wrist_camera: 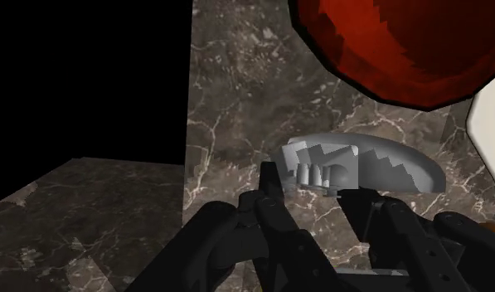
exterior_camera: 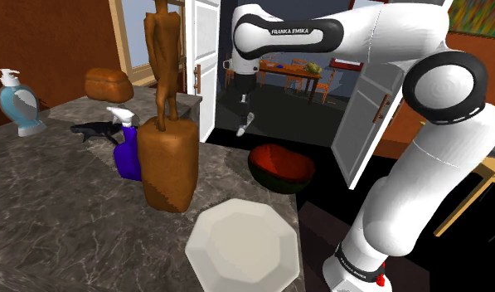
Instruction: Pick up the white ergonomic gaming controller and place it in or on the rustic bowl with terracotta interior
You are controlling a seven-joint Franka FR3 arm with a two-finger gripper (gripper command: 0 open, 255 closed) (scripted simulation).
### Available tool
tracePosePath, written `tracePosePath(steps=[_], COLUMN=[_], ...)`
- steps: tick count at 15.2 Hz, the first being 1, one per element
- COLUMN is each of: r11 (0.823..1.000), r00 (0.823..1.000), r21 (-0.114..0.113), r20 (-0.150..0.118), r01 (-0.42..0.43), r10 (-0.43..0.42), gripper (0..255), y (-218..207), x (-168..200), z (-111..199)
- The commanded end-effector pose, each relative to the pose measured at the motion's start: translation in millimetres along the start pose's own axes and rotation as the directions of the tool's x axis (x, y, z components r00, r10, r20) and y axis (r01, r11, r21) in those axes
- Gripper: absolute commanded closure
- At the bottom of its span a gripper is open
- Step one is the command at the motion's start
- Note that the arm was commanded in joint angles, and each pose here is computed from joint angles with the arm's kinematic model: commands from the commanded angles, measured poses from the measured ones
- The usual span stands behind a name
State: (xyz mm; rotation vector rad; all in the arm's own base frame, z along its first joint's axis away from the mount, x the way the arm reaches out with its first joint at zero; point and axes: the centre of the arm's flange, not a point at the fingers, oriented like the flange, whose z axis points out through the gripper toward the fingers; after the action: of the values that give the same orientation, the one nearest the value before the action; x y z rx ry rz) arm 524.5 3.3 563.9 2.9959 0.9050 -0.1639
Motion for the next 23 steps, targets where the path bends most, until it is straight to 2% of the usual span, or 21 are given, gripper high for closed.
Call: tracePosePath(steps=[1,12,23], r11=[1.0,1.0,1.0], r00=[1.0,1.0,1.0], r21=[0.0,0.0,0.0], r20=[0.0,0.0,0.0], r01=[0.0,0.0,0.0], r10=[0.0,0.0,0.0], gripper=[255,255,255], y=[-12,-88,-90], x=[-21,-144,-144], z=[2,13,66])
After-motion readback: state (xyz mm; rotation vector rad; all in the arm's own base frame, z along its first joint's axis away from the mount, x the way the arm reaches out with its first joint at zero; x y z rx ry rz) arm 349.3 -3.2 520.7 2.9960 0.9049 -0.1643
